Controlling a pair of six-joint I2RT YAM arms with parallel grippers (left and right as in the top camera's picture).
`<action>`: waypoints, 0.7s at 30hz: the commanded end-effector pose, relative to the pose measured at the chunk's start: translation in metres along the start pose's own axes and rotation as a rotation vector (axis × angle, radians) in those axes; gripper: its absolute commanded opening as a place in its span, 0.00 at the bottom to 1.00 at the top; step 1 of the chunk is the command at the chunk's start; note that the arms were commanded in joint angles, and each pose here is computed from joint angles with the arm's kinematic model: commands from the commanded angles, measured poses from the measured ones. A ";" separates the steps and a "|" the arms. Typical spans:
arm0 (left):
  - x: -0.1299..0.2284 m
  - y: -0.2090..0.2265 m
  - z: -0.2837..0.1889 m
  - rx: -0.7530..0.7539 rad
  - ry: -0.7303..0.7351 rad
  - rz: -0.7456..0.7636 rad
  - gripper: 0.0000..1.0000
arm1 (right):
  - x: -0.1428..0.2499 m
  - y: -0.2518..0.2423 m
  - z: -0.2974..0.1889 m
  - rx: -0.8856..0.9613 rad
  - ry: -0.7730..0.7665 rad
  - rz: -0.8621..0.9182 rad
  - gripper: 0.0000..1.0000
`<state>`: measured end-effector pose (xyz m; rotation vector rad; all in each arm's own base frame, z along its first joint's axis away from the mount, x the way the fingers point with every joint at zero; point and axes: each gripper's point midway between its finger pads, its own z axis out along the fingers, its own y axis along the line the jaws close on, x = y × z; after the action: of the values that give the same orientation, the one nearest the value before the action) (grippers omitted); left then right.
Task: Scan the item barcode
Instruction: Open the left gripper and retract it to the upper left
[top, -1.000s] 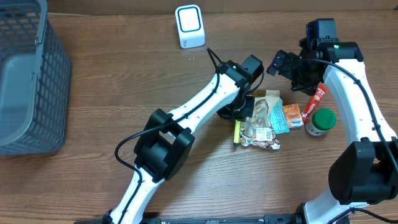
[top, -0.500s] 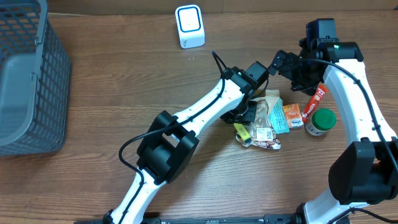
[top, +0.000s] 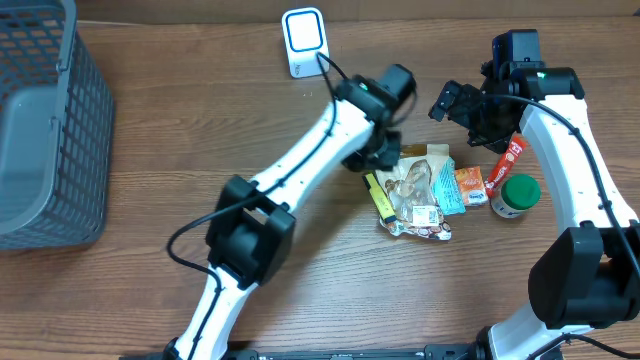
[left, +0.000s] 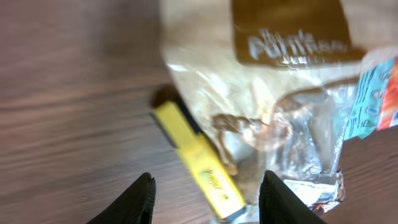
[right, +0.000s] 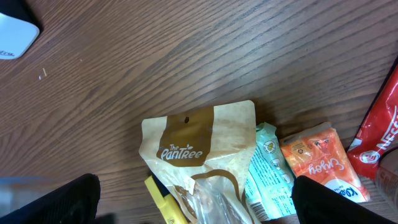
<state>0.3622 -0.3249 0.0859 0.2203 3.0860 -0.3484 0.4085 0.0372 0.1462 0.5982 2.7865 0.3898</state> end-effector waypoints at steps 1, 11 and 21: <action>-0.017 0.035 -0.034 -0.021 -0.036 0.019 0.39 | -0.006 0.004 -0.010 -0.012 -0.033 -0.002 1.00; -0.020 0.166 -0.059 -0.144 0.070 -0.153 0.41 | -0.006 0.004 -0.010 -0.012 -0.033 -0.002 1.00; -0.023 0.265 -0.080 -0.221 0.059 -0.340 0.53 | -0.006 0.004 -0.010 -0.012 -0.033 -0.002 1.00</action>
<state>0.4165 -0.0786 0.0907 -0.2922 3.2330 -0.0615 0.4084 0.0373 0.1463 0.5981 2.7866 0.3903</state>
